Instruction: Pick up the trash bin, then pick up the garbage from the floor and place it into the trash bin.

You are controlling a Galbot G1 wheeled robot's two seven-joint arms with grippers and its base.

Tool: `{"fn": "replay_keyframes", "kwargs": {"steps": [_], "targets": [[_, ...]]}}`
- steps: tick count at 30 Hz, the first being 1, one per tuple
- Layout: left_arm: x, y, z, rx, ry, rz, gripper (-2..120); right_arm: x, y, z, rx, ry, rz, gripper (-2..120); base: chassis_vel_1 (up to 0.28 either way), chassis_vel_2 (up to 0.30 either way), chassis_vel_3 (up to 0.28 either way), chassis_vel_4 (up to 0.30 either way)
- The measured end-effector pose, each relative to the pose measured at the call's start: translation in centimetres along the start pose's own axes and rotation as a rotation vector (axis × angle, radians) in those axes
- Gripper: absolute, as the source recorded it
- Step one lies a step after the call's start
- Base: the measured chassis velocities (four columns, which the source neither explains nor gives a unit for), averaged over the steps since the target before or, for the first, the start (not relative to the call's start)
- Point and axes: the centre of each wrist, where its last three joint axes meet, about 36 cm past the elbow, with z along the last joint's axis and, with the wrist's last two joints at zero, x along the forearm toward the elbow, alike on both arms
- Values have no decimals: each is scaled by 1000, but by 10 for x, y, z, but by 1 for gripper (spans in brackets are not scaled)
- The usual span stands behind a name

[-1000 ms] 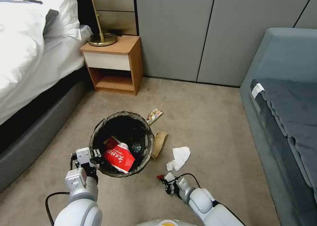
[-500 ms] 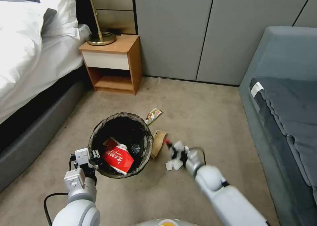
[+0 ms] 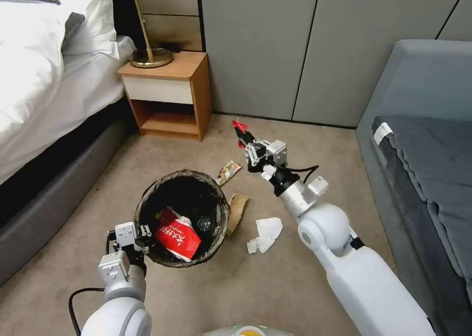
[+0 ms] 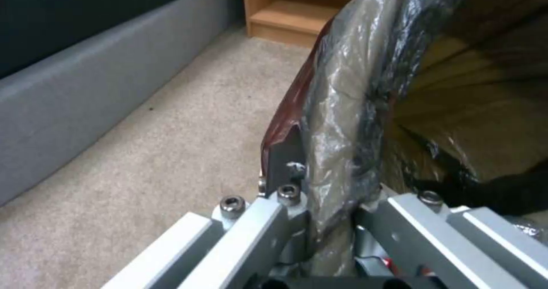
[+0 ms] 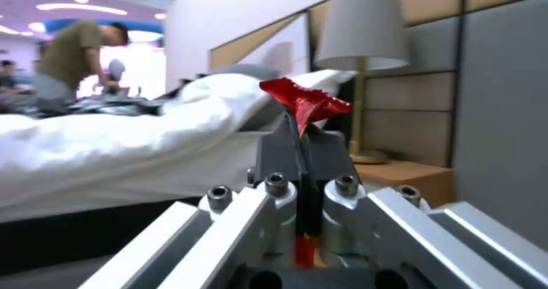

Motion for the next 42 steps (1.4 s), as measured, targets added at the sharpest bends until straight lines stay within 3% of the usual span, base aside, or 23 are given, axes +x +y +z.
{"fn": "replay_keyframes", "kwargs": {"steps": [3,4,7,11,19,30,32,34,42], "targets": [[1,-2,2,-3,8,7,0,18,35,28,1,72,-66,0,0,0,0,0],[1,-2,2,-3,8,7,0,18,35,28,1,72,-66,0,0,0,0,0],[3,-4,4,-13,14,12,0,33,54,66,-1,162,-105,0,0,0,0,0],[5,-5,5,-17,18,15,0,38,67,94,-17,214,-122,0,0,0,0,0],[11,-6,2,-16,13,22,0,34,79,121,-41,269,-128,2,0,0,0,0],[13,-7,2,-19,12,23,0,35,77,122,-33,285,-131,38,0,0,0,0],[13,-8,2,-18,11,24,0,36,75,121,-29,284,-131,50,0,0,0,0],[13,-8,1,-19,10,24,0,36,75,120,-28,284,-131,53,0,0,0,0],[13,-9,1,-18,9,25,0,38,73,118,-26,283,-124,87,0,0,0,0]]}}
